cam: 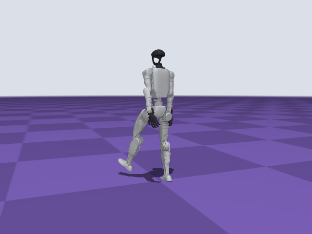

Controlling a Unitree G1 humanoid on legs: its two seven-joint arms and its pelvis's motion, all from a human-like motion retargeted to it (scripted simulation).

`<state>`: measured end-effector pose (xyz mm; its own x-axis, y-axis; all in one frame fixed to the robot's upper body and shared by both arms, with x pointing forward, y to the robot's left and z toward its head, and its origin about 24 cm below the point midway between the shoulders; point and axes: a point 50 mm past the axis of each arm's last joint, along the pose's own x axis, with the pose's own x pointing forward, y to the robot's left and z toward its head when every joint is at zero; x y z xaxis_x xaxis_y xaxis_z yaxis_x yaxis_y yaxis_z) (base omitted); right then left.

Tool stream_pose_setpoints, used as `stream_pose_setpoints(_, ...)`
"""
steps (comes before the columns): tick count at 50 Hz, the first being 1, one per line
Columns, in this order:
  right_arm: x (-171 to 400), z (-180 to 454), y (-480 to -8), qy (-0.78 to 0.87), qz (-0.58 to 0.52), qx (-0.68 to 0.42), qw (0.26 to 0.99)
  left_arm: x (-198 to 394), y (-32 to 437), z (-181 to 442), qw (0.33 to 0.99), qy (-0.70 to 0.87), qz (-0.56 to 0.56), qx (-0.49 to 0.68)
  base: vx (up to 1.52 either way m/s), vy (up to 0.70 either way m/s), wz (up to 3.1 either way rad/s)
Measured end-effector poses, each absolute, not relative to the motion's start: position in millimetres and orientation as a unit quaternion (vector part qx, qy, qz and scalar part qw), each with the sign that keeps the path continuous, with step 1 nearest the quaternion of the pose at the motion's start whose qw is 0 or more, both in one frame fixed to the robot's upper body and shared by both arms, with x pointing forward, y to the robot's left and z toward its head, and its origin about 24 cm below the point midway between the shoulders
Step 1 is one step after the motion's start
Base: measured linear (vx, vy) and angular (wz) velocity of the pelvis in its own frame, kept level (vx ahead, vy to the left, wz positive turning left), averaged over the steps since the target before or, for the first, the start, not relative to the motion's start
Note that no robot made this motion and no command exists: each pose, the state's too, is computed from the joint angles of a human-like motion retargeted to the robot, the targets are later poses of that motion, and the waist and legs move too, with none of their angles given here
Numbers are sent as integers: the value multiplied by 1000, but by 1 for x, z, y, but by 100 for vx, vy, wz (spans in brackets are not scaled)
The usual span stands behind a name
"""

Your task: In place motions

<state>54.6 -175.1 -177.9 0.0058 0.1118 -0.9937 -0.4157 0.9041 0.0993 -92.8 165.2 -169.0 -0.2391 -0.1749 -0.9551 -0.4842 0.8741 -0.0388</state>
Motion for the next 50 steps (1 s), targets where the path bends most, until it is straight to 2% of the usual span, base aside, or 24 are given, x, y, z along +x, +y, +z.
stream_pose_setpoints(7,-4,-178,-193,751,164,-118,629,-58,192,-175,630,741,155,-173,22,-5,79)
stream_pose_setpoints(14,-68,-165,-210,828,68,-56,554,4,205,-178,703,687,120,-138,15,-19,124)
stream_pose_setpoints(20,-76,-165,-206,828,-26,23,560,77,207,-171,778,619,55,-97,-15,-16,39)
stream_pose_setpoints(23,-67,-167,-202,825,0,18,565,84,209,-169,793,604,42,-72,8,-8,-57)
stream_pose_setpoints(27,-46,-172,-198,807,77,-37,585,43,204,-176,763,639,61,-80,26,-3,-43)
stream_pose_setpoints(32,9,-179,-188,736,147,-85,655,-25,183,-179,665,727,81,-152,5,-2,-17)
stream_pose_setpoints(37,47,-179,-173,686,169,-77,703,-76,169,-170,583,788,86,-179,13,-5,-15)
stream_pose_setpoints(43,58,-177,-176,670,167,-80,719,-93,163,-169,584,785,97,-181,15,-1,-23)
stream_pose_setpoints(50,30,-179,-190,709,136,-77,688,-87,170,-170,591,775,114,-191,26,-3,10)
